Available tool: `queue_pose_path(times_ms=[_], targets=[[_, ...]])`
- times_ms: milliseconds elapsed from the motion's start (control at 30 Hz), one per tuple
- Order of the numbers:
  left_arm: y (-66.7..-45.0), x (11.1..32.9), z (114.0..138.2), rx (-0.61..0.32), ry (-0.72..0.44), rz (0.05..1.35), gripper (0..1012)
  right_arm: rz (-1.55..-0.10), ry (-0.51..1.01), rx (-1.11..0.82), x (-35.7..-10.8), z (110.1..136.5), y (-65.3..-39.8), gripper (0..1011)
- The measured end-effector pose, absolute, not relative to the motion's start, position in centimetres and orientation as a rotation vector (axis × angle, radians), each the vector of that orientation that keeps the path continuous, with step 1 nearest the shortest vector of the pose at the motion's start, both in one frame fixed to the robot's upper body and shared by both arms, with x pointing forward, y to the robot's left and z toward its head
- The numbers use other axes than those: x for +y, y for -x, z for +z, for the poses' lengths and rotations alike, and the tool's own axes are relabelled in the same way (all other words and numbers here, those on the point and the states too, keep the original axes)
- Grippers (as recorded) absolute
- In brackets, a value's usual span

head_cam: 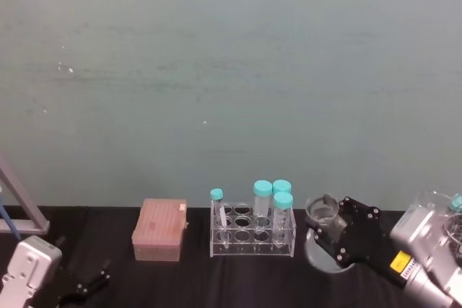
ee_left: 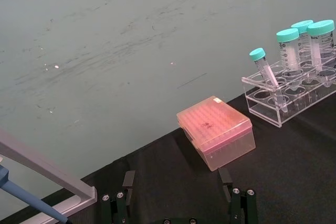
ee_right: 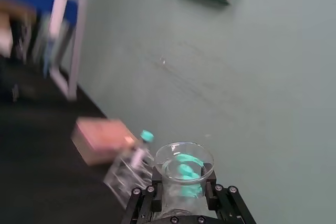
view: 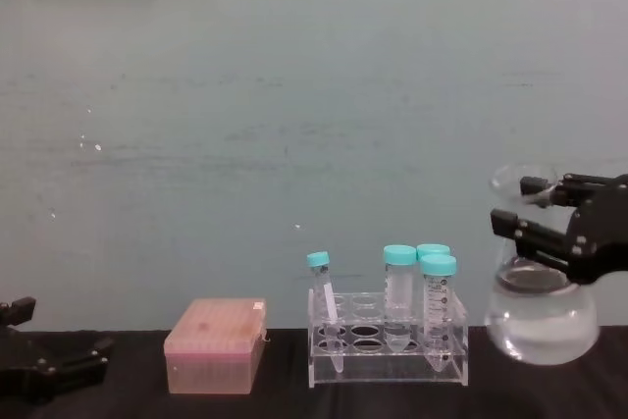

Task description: Pick up the beaker with the right gripper, shake it three times, and then put it down.

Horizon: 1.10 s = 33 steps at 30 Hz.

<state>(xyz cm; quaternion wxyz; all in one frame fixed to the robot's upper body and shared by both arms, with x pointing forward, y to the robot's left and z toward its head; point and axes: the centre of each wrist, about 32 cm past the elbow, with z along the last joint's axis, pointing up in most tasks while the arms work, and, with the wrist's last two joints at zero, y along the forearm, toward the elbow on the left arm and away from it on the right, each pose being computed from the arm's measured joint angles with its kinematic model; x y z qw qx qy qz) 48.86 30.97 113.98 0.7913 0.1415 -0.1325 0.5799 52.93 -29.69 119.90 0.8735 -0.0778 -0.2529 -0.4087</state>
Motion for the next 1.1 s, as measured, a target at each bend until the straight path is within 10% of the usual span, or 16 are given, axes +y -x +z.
queue_pose_path(times_ms=[567,1100], targets=[[-48.86,30.96,113.98,-0.285,-0.304,1.248,1000,-0.765,0.512,-1.084,-30.28,120.67,-52.86,452],[-48.86,30.97,113.98,-0.285,-0.305,1.248,1000,-0.837,0.166,-0.395,-29.63,120.09,-52.25,452]])
